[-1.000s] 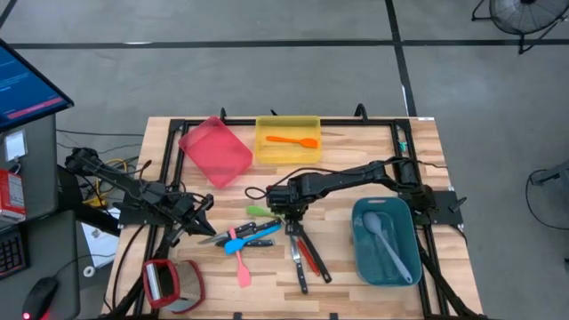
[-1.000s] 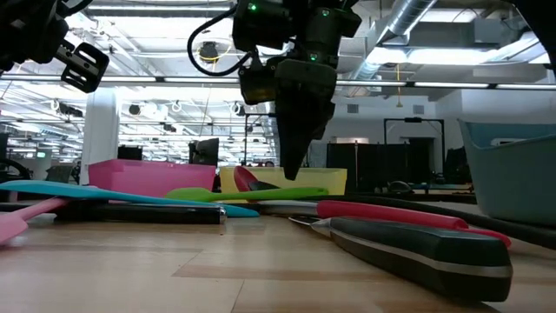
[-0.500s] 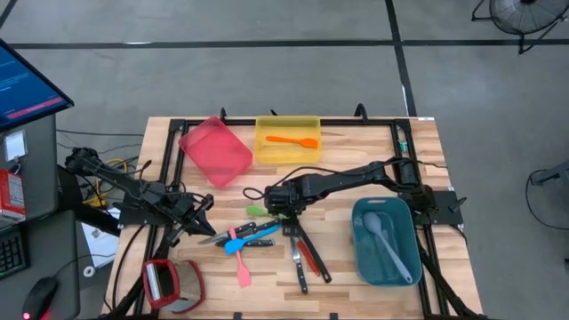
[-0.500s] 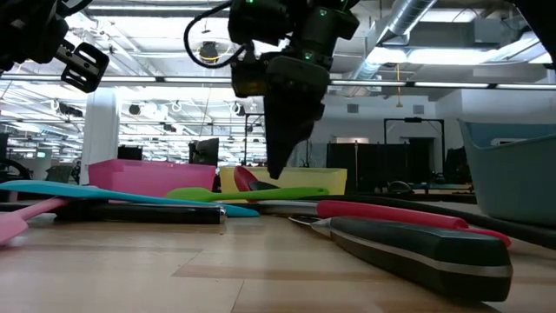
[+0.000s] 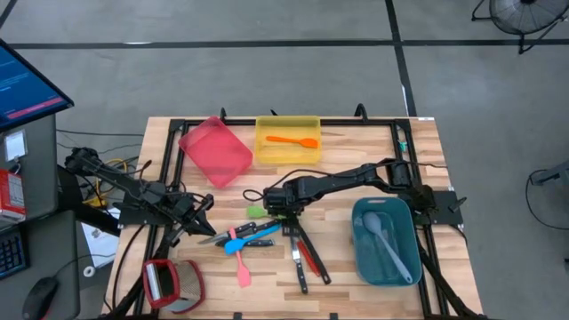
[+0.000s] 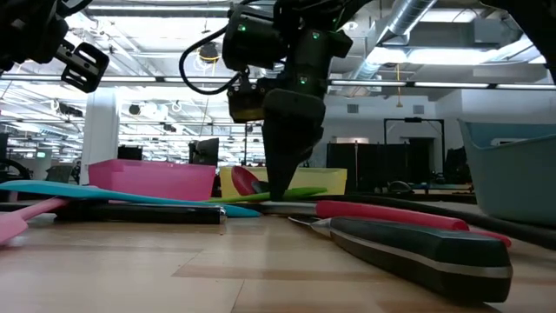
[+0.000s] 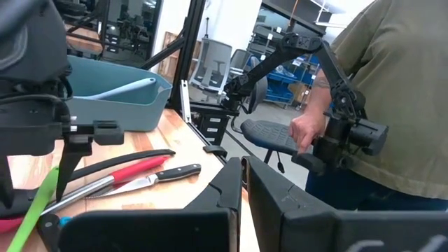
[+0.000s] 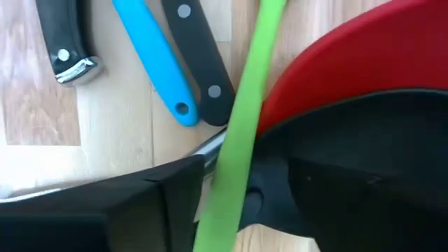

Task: Pick & Place Kitchen Items
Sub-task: Put the light green spatula into the yellow bin

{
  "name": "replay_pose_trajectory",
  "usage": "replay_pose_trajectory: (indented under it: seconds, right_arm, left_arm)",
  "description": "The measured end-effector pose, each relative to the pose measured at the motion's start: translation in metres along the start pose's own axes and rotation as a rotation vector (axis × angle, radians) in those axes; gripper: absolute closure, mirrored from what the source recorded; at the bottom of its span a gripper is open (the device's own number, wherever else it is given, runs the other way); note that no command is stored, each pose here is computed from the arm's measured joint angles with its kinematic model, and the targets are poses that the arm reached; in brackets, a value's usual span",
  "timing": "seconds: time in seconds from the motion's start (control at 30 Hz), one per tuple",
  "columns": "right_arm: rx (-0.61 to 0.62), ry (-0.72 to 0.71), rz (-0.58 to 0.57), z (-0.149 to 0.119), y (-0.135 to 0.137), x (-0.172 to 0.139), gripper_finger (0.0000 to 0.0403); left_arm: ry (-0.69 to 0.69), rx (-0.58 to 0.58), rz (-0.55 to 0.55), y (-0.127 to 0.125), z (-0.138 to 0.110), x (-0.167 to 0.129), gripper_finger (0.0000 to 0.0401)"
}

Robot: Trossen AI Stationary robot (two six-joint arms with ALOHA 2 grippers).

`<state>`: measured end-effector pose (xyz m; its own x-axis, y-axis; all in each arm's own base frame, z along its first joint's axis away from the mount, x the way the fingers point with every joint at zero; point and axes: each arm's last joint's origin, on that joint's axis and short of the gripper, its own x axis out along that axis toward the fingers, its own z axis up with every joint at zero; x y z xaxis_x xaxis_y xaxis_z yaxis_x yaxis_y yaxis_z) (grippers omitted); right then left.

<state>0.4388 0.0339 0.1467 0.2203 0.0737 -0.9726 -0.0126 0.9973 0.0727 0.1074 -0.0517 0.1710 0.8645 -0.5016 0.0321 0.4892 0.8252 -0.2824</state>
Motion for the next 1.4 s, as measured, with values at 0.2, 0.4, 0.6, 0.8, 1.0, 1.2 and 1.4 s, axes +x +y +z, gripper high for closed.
replay_pose_trajectory:
  seconds: [0.2, 0.4, 0.6, 0.8, 1.0, 1.2, 1.4]
  right_arm:
    - [0.008, 0.003, 0.005, -0.001, -0.001, -0.003, 0.0329]
    - [0.019, 0.020, 0.025, -0.002, -0.004, -0.004, 0.0375]
    - [0.026, 0.020, 0.021, -0.002, -0.005, -0.003, 0.0380]
    - [0.043, 0.023, 0.046, -0.002, -0.008, -0.004, 0.0385]
    - [0.043, 0.004, 0.047, -0.002, -0.008, -0.015, 0.0400]
    - [0.070, 0.025, 0.034, -0.005, -0.015, -0.017, 0.0398]
    - [0.064, 0.041, 0.036, -0.006, -0.013, -0.017, 0.0401]
  left_arm:
    - [-0.002, 0.000, -0.001, 0.000, 0.000, 0.000, 0.0393]
    - [-0.003, 0.001, -0.001, 0.000, 0.000, 0.000, 0.0393]
    - [-0.003, 0.000, -0.001, 0.000, 0.000, 0.000, 0.0393]
    - [-0.003, 0.001, -0.001, 0.000, 0.000, 0.000, 0.0393]
    - [-0.004, 0.001, -0.001, 0.000, 0.000, 0.000, 0.0393]
    - [-0.005, 0.001, -0.002, 0.000, 0.001, 0.000, 0.0393]
    - [-0.009, 0.001, -0.003, 0.000, 0.001, 0.000, 0.0393]
